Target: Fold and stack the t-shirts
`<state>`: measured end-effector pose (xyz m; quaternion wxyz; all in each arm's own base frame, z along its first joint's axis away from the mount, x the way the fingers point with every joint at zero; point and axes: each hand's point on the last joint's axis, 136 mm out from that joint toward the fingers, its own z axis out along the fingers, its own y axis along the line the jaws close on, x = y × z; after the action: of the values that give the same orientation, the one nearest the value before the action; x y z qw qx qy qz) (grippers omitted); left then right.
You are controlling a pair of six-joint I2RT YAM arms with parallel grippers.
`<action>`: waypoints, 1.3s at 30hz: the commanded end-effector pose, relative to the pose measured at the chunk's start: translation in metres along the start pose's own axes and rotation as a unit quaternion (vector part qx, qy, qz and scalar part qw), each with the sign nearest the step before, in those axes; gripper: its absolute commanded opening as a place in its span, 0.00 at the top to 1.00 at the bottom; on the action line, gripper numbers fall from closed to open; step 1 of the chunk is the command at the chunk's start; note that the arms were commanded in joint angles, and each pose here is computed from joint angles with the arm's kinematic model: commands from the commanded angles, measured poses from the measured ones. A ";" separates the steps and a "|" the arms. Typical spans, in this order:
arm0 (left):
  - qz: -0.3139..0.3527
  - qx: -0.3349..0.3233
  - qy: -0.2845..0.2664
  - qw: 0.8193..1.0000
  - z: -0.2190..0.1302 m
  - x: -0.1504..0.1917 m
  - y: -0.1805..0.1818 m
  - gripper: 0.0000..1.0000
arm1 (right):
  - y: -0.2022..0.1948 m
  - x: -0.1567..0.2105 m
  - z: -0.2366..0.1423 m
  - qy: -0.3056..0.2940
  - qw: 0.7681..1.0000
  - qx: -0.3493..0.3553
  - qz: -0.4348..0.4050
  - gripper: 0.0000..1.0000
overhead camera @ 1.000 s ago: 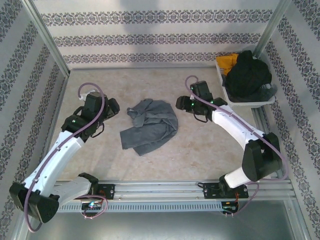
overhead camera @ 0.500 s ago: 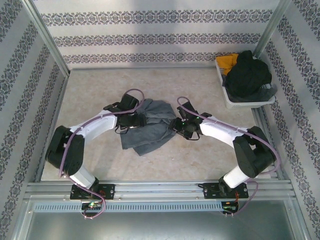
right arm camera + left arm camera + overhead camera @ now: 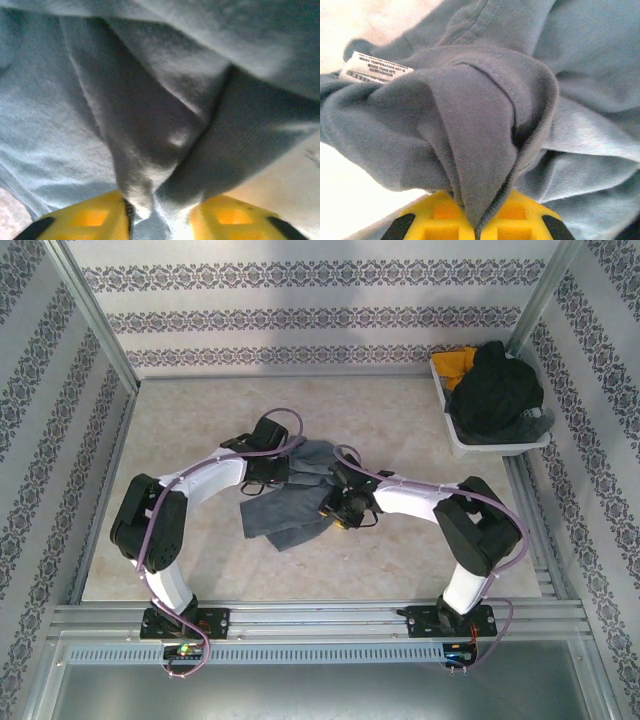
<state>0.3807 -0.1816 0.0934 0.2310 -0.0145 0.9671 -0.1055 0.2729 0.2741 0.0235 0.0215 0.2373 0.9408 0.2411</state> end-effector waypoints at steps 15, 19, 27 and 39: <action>-0.172 0.195 -0.271 0.927 -0.199 -0.196 0.022 1.00 | 0.061 -0.138 -0.188 -0.254 0.945 -0.015 -0.206 1.00; -0.195 0.208 -0.332 0.899 -0.244 -0.226 0.035 1.00 | 0.098 -0.159 -0.253 -0.328 0.907 -0.040 -0.260 1.00; -0.228 0.155 -0.375 0.885 -0.275 -0.193 0.066 1.00 | 0.090 -0.146 -0.297 -0.385 0.871 -0.029 -0.304 1.00; -0.305 0.023 -0.125 0.944 -0.119 -0.005 0.122 0.60 | -0.014 -0.099 -0.147 -0.158 0.957 0.021 -0.241 0.71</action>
<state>0.3511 -0.0570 0.2013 0.3332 -0.2925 0.8630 -0.2424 0.3423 0.1544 0.1661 0.2810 0.0175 0.9457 0.1627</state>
